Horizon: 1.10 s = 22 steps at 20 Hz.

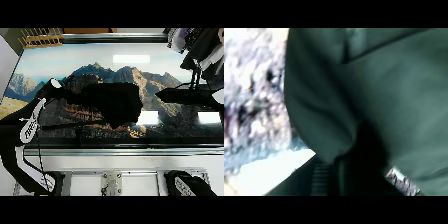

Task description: Fold the clothes and pants, and hang the long-sleeved shirts on hangers.

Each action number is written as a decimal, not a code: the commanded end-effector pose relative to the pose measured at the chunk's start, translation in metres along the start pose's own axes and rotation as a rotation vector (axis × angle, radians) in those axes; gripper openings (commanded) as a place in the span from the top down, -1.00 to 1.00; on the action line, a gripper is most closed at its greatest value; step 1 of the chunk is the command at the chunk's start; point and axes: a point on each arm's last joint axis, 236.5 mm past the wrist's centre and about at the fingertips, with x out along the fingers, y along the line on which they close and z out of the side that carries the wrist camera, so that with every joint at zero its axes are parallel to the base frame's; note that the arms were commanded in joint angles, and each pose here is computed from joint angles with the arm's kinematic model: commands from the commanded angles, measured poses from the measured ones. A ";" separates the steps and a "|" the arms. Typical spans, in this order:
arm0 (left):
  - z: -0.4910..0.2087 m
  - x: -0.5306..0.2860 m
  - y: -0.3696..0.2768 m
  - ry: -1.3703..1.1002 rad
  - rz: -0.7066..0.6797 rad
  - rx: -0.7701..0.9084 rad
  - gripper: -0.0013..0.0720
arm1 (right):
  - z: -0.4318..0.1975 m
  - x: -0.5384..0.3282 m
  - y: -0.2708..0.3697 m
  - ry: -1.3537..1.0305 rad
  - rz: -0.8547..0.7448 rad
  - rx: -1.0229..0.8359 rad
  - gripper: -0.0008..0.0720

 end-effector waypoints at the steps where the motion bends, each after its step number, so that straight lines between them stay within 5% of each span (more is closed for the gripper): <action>1: 0.006 -0.008 -0.003 -0.032 0.009 0.005 0.95 | -0.011 0.007 -0.011 0.049 -0.030 0.062 0.89; 4: 0.016 -0.043 -0.006 -0.087 0.004 0.009 0.95 | -0.049 0.031 -0.053 0.191 -0.203 0.182 0.85; 5: 0.019 -0.052 -0.008 -0.106 0.003 0.012 0.95 | -0.061 0.047 -0.054 0.217 -0.192 0.209 0.39; 6: 0.021 -0.059 -0.009 -0.121 0.002 0.016 0.95 | -0.071 0.065 -0.050 0.237 -0.158 0.253 -0.53; 7: 0.022 -0.063 -0.012 -0.130 0.001 0.022 0.94 | -0.081 0.085 -0.045 0.253 -0.124 0.306 -0.98; 12: 0.020 -0.071 -0.018 -0.128 -0.005 0.034 0.95 | -0.120 0.166 -0.032 0.326 -0.035 0.390 -0.98; 14: 0.014 -0.073 -0.021 -0.109 -0.009 0.037 0.95 | -0.124 0.184 -0.031 0.309 -0.015 0.412 -0.96; 15: 0.011 -0.077 -0.020 -0.108 0.002 0.046 0.95 | -0.123 0.188 -0.035 0.297 -0.020 0.402 -0.68; 17: 0.002 -0.089 -0.009 -0.125 0.078 0.086 0.95 | -0.110 0.183 -0.039 0.274 -0.014 0.341 0.80; 22: -0.064 -0.109 -0.034 -0.123 0.220 0.317 0.95 | -0.019 0.101 -0.092 0.216 -0.196 0.067 0.89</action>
